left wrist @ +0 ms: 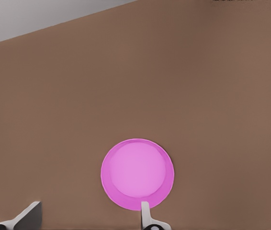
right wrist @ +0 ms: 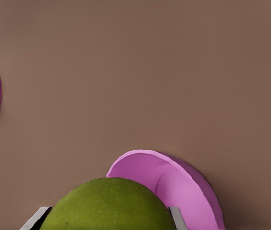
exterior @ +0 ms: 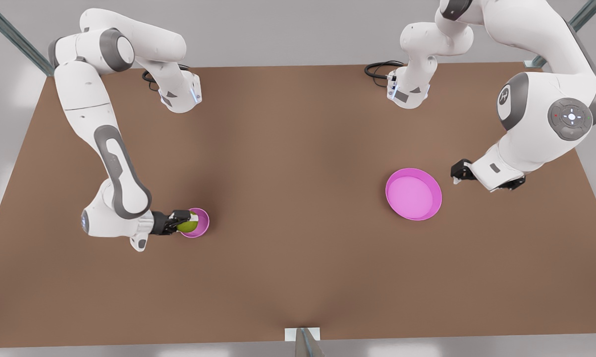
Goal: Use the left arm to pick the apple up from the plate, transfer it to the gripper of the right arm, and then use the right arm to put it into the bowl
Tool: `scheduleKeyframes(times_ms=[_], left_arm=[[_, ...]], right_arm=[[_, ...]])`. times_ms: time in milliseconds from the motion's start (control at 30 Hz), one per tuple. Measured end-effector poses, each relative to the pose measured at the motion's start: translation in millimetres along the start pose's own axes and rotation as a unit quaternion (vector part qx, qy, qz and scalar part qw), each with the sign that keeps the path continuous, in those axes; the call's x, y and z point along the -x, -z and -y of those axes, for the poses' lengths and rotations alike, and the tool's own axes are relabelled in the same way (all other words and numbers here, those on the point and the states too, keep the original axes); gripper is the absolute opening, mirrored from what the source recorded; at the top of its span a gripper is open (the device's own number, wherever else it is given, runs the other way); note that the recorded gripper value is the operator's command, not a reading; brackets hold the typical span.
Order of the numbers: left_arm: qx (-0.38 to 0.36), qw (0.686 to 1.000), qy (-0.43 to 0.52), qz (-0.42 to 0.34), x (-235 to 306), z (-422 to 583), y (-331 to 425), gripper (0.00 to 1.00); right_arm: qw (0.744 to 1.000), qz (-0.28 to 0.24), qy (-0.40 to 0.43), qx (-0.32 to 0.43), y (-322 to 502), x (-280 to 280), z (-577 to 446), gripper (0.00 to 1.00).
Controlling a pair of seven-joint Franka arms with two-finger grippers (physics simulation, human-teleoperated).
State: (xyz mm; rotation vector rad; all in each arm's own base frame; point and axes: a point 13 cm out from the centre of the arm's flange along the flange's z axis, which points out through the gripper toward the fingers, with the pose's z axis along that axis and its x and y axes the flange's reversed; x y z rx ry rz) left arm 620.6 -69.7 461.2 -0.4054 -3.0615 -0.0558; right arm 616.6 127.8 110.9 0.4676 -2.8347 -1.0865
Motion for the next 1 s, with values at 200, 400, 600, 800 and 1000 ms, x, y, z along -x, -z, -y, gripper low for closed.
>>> scheduleKeyframes(times_ms=[200, 400, 600, 800, 1000], left_arm=[[0.000, 1.000, 0.028, -0.001, 0, 0, 0, 1.00], [0.000, 0.999, 0.049, 0.000, -1, -1, 0, 1.00], [0.000, 0.998, 0.062, -0.001, -1, 0, 1, 1.00], [0.001, 0.997, 0.072, 0.001, 0, 0, 1, 1.00], [0.002, 0.997, 0.078, 0.003, 2, 1, 0, 1.00]], right_arm=[[0.999, -0.008, -0.027, -0.019, -8, 0, 3, 0.99], [0.998, -0.007, -0.054, -0.029, -6, 2, 5, 1.00], [0.989, 0.028, 0.036, -0.137, 120, 78, -47, 1.00], [0.931, 0.030, 0.079, -0.355, 298, 38, -164, 1.00], [0.929, 0.005, 0.006, -0.370, 324, -40, -172, 1.00]])
